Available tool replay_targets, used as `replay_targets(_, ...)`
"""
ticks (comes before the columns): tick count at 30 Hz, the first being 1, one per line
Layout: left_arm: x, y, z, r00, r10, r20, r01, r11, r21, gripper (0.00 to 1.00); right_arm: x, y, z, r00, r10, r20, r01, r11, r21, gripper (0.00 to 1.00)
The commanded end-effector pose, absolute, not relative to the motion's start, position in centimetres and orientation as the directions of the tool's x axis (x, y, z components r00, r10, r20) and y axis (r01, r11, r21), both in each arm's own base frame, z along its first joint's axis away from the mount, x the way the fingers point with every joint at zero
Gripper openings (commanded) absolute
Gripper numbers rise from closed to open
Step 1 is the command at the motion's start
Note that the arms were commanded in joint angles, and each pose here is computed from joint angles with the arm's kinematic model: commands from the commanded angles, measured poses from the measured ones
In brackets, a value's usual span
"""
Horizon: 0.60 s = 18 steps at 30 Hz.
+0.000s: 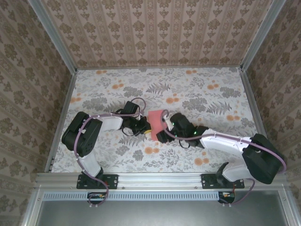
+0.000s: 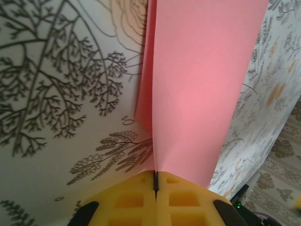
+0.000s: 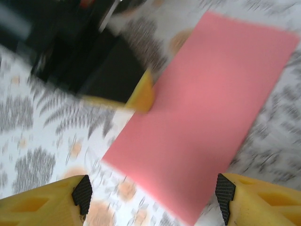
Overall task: Fold a paper plane with a square sheet of paper (fold left side to right side)
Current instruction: Third fold the triangle at the center of the table.
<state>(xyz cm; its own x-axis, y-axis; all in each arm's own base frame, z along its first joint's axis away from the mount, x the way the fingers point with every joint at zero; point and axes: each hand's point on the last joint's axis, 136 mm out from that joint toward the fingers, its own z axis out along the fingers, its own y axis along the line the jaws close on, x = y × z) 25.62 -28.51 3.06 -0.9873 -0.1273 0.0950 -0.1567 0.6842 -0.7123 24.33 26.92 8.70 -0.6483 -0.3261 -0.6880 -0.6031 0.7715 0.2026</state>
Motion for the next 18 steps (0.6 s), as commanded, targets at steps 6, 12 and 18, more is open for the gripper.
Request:
replay_targets(6,24.9,-29.0,3.9,-0.985,-0.12,0.121,-0.17,0.653,-0.738,0.0,22.1,28.2,7.3,-0.47,-0.508,-0.721,-0.692,0.72,-0.056,0.73)
replay_targets(12,24.9,-29.1,4.0,-0.985,-0.117,0.124,-0.17,0.65,-0.74,0.0,22.7,30.5,5.4,-0.412,-0.631,-0.658,-0.739,0.653,-0.164,0.73)
replay_targets(18,24.8,-29.1,4.1,-0.986,-0.112,0.125,-0.168,0.648,-0.743,0.0,23.8,31.8,4.8,-0.377,-0.675,-0.635,-0.751,0.623,-0.216,0.73)
